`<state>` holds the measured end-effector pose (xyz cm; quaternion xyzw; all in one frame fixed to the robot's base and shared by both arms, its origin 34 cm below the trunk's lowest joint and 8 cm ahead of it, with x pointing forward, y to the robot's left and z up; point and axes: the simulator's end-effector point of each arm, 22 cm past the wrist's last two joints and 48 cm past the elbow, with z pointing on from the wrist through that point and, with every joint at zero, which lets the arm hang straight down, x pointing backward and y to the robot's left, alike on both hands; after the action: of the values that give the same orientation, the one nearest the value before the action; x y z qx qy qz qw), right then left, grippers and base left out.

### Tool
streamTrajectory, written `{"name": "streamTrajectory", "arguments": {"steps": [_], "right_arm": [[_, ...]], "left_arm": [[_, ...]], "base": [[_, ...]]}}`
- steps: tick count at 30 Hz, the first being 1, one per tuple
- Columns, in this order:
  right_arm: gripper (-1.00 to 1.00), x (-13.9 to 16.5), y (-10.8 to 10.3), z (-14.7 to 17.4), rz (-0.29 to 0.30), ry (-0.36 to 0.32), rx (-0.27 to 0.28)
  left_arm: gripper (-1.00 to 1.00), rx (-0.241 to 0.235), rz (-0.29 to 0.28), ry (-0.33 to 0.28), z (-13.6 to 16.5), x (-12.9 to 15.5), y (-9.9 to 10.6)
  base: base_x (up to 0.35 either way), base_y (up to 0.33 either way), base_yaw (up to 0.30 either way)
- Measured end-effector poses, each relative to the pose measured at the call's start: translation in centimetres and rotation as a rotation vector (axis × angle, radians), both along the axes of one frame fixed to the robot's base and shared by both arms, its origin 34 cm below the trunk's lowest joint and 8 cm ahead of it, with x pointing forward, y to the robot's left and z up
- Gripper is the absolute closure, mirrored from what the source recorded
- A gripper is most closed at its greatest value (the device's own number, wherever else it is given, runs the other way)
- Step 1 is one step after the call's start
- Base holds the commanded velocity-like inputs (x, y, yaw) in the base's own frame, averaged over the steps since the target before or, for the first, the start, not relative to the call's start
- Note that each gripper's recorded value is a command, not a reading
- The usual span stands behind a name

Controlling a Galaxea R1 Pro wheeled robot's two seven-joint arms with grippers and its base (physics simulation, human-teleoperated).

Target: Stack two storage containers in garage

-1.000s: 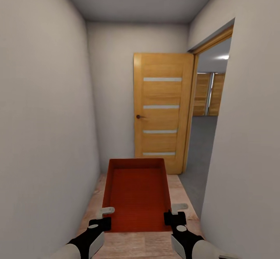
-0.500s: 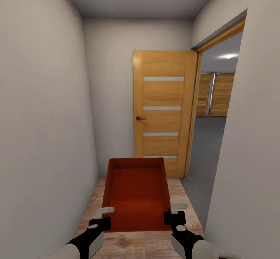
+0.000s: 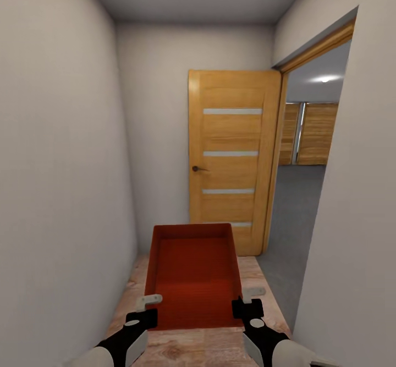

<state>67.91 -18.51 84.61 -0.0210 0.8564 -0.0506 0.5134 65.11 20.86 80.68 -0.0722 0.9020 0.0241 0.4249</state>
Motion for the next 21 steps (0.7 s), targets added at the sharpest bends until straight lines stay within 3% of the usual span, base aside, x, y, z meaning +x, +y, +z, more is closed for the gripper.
{"name": "streamTrajectory", "arguments": {"steps": [15,16,21], "right_arm": [[1.0,-0.11,-0.22,-0.2,0.005,0.006,-0.01],[1.0,-0.07,0.21,-0.03,-0.009,0.001,0.012],[1.0,-0.04,0.17,0.0,-0.01,0.0,0.014]], "left_arm": [[1.0,-0.002,0.007,0.007,-0.36,-0.41,-0.25],[1.0,0.006,-0.01,0.001,0.21,0.25,0.23],[1.0,0.006,-0.01,-0.001,0.26,0.3,0.19]], "base": [[0.302,0.0,0.0],[0.302,0.0,0.0],[0.276,0.0,0.0]]}}
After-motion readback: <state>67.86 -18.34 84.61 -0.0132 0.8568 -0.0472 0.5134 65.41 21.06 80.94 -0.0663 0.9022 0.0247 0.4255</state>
